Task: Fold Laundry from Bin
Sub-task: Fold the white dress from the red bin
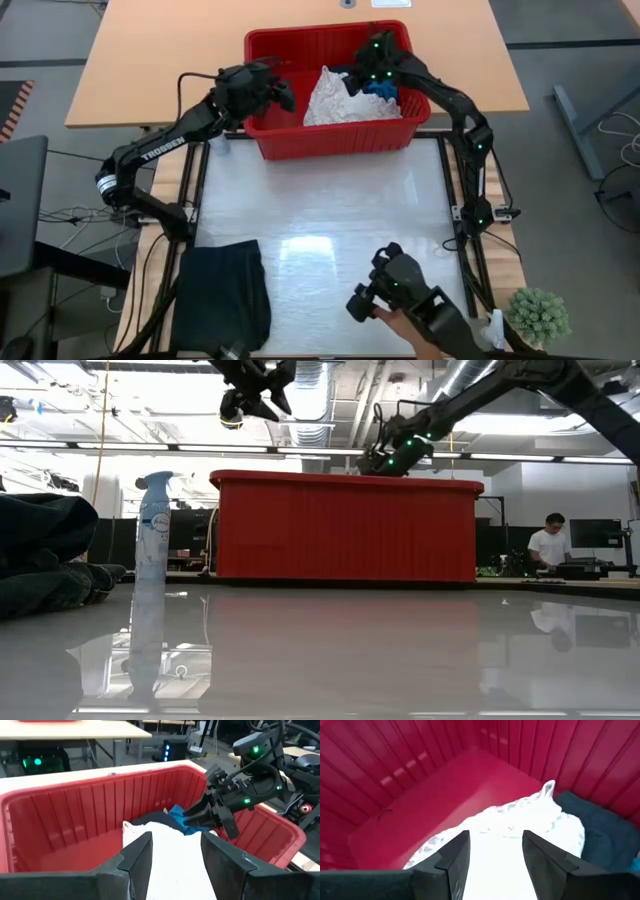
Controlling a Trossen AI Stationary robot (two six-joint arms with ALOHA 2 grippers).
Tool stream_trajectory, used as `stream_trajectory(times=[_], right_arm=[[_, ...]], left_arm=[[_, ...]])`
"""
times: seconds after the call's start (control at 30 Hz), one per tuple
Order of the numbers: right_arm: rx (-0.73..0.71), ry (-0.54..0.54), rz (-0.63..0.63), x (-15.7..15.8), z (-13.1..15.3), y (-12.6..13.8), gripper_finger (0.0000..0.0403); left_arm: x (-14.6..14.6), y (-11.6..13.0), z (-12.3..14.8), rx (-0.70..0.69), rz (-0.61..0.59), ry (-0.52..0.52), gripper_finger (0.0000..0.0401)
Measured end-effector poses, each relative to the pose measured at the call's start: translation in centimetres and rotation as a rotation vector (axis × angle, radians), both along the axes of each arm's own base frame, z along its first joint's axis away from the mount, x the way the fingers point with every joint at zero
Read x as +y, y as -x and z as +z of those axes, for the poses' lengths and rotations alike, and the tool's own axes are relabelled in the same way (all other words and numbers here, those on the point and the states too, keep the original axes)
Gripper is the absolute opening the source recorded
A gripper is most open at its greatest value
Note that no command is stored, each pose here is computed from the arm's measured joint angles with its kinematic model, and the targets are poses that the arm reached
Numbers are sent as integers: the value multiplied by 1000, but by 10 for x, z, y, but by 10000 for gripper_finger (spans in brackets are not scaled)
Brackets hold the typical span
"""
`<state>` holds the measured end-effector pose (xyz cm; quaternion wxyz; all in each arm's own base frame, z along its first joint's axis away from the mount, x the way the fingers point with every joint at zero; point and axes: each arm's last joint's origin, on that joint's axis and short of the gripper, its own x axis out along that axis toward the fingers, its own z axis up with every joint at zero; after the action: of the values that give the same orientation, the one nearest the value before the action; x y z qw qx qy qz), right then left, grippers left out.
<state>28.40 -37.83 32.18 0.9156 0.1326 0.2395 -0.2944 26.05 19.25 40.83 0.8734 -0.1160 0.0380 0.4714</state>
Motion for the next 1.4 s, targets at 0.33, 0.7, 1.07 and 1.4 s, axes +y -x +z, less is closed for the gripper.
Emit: stream_trajectory(times=[0.33, 0.7, 1.07, 1.4], right_arm=[[-2, 71, 2, -4, 0, -3, 205], [52, 4, -42, -17, -27, -2, 205], [221, -53, 71, -2, -40, -2, 205], [358, -134, 119, -2, -72, -4, 225]], left_arm=[[-1, -1, -1, 16, -18, 3, 158], [-2, -2, -2, 25, -19, 2, 158], [-4, -2, -7, 75, -57, 41, 158], [-5, -2, -8, 78, -59, 47, 158]])
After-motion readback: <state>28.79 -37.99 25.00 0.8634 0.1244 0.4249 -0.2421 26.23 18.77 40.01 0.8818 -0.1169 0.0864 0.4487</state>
